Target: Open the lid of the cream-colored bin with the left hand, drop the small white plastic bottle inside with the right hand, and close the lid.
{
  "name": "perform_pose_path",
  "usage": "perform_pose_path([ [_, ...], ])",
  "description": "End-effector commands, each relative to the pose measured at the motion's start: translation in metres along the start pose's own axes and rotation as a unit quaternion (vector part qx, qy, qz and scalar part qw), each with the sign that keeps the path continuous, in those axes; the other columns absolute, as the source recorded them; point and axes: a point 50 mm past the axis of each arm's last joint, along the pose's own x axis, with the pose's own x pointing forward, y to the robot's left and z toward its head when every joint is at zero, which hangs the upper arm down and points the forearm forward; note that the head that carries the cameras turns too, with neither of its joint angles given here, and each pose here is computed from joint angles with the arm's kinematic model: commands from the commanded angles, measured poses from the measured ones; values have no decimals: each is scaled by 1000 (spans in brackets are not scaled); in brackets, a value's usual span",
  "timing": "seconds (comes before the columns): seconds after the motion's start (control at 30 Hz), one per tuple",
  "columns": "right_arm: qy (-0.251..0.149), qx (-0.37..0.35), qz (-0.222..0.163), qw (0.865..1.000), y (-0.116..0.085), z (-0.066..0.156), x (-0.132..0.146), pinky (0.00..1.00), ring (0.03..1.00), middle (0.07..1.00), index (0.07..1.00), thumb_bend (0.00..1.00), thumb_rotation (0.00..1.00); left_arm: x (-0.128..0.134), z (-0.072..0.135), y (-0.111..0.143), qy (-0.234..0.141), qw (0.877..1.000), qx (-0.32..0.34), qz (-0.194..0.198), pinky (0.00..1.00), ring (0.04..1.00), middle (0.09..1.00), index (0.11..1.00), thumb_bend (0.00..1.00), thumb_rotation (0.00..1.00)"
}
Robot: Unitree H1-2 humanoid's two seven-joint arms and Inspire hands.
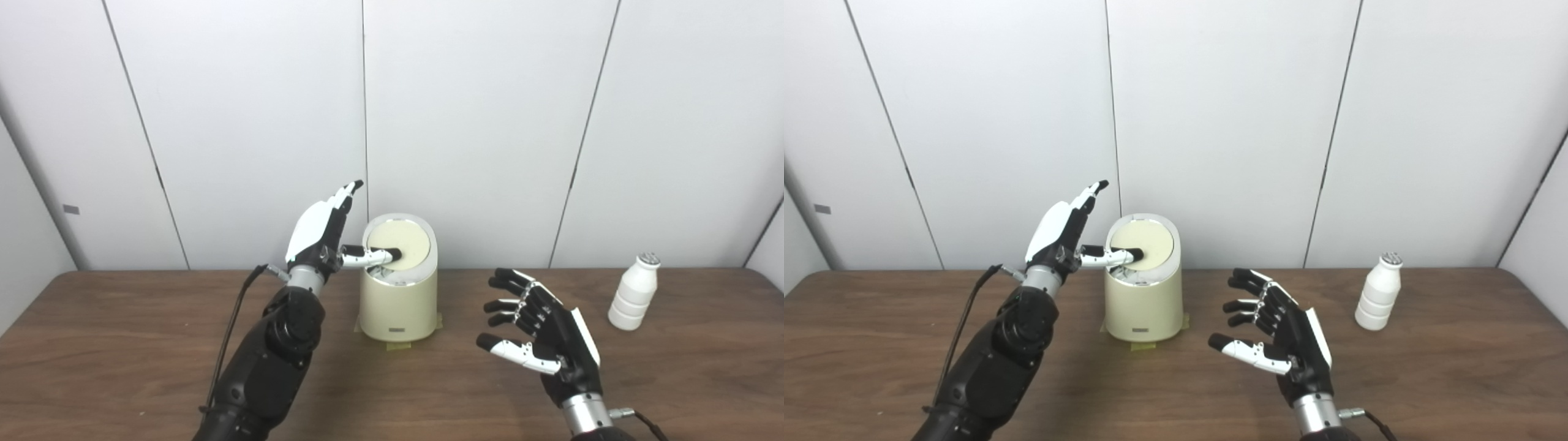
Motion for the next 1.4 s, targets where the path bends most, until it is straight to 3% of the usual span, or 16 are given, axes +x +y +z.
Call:
perform_pose_path([
  [0.0, -43, 3, 6, 999, 4, 18, 14, 511, 604, 747, 736, 778, 160, 17, 29, 24, -42, 998, 27, 24, 903, 1000, 1000, 1000, 883, 160],
  [0.13, -41, 0, 4, 999, 6, 20, 15, 522, 607, 744, 731, 789, 165, 14, 31, 25, -36, 998, 49, 10, 927, 1000, 1000, 1000, 957, 187],
  [0.3, -42, 2, 5, 999, 6, 21, 14, 535, 614, 749, 735, 777, 155, 11, 34, 25, -36, 994, 102, -11, 935, 1000, 1000, 1000, 978, 193],
  [0.4, -41, 0, 4, 999, 6, 21, 14, 539, 619, 749, 739, 784, 171, 11, 37, 25, -30, 986, 162, -30, 956, 1000, 1000, 1000, 990, 184],
  [0.57, -44, -2, 7, 999, 6, 22, 14, 534, 621, 750, 738, 779, 171, 12, 40, 24, -27, 962, 265, -59, 975, 1000, 1000, 1000, 1000, 154],
  [0.67, -42, -1, 5, 999, 5, 21, 14, 535, 627, 755, 740, 780, 174, 12, 40, 22, -27, 949, 307, -64, 907, 1000, 1000, 1000, 1000, 151],
  [0.8, -41, -3, 2, 999, 4, 21, 14, 535, 627, 753, 739, 800, 194, 11, 39, 21, -29, 949, 308, -59, 903, 1000, 1000, 1000, 1000, 152],
  [1.03, -45, -4, 4, 999, 4, 20, 14, 518, 616, 747, 739, 786, 185, 4, 42, 31, -51, 981, 187, 12, 939, 1000, 1000, 1000, 916, 299],
  [1.17, -44, -4, 2, 999, 3, 18, 14, 528, 617, 749, 739, 790, 186, -3, 43, 45, -84, 992, 72, 64, 845, 976, 997, 1000, 835, 348],
  [1.23, -45, -7, 1, 999, 2, 17, 14, 529, 618, 751, 740, 791, 193, -11, 42, 53, -102, 991, -6, 85, 800, 964, 993, 1000, 795, 323],
  [1.37, -41, -11, -6, 999, 0, 17, 14, 534, 622, 752, 739, 819, 233, -42, 35, 67, -97, 976, -174, 90, 718, 848, 864, 887, 753, 353],
])
